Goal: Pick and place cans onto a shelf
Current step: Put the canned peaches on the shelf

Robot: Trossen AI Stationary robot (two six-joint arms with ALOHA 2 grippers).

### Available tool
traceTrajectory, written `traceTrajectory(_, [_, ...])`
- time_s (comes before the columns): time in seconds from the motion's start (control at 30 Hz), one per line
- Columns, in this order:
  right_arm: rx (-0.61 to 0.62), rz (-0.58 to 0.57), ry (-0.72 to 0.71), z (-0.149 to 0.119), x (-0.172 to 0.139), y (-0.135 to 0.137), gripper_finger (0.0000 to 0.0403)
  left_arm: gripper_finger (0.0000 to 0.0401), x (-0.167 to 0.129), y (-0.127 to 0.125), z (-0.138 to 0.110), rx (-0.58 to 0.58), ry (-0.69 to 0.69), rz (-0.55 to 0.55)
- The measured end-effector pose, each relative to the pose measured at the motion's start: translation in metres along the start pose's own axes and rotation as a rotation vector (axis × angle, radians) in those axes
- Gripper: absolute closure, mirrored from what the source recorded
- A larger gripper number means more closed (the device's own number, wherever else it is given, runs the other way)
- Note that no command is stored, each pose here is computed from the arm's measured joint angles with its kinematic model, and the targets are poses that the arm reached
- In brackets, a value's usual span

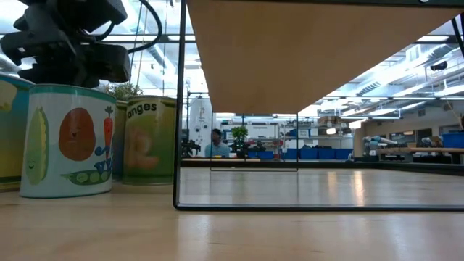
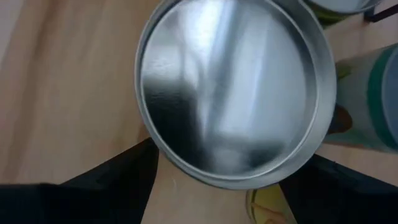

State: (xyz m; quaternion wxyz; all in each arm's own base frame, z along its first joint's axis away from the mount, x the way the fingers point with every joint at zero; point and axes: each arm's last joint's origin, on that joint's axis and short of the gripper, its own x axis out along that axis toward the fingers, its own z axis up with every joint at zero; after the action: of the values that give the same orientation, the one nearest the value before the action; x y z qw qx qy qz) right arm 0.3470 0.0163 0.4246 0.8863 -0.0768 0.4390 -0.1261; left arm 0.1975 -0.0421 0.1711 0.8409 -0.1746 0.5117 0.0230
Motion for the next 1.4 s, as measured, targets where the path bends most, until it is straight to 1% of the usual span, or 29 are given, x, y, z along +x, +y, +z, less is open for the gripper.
traceTrajectory(0.13, [0.023,0.002,0.0,0.0,0.0,0.001,0.0037,0.0087,0.0,-0.001,0.002,-0.006,-0.021,-0.016])
traceTrajectory(0.37, [0.013,0.003,0.0,0.0,0.0,0.001,0.0037,0.0087,-0.001,-0.002,0.001,-0.022,0.001,-0.037])
traceTrajectory(0.43, [0.019,0.002,0.008,-0.002,-0.003,0.0,0.0037,0.0087,-0.005,-0.003,0.001,-0.044,0.02,-0.079])
traceTrajectory(0.53, [0.074,0.006,0.001,-0.006,-0.015,-0.004,0.0037,0.0087,-0.013,-0.007,0.007,-0.068,0.081,-0.139])
traceTrajectory(0.63, [0.104,0.019,-0.038,-0.005,-0.024,-0.007,0.0037,0.0087,-0.024,-0.011,0.015,-0.038,0.116,-0.175])
traceTrajectory(0.73, [0.098,0.03,-0.069,-0.001,-0.021,-0.005,0.0037,0.0087,-0.037,-0.015,0.025,0.005,0.119,-0.165])
traceTrajectory(0.83, [0.084,0.031,-0.116,0.004,-0.02,-0.005,0.0037,0.0087,-0.055,-0.02,0.036,0.061,0.076,-0.155])
traceTrajectory(0.97, [0.098,0.046,-0.171,0.011,-0.019,-0.004,0.0037,0.0087,-0.082,-0.027,0.049,0.126,-0.021,-0.159])
traceTrajectory(1.0, [0.104,0.054,-0.19,0.012,-0.019,-0.004,0.0037,0.0087,-0.089,-0.029,0.052,0.133,-0.063,-0.161])
traceTrajectory(1.17, [0.137,0.072,-0.294,0.023,-0.022,-0.004,0.0037,0.0087,-0.115,-0.03,0.057,0.167,-0.205,-0.112])
traceTrajectory(1.27, [0.16,0.079,-0.368,0.03,-0.024,-0.005,0.0037,0.0087,-0.124,-0.025,0.057,0.135,-0.297,0.006])
traceTrajectory(1.4, [0.196,0.084,-0.479,0.04,-0.029,-0.006,0.0037,0.0087,-0.129,-0.017,0.059,0.029,-0.404,0.202])
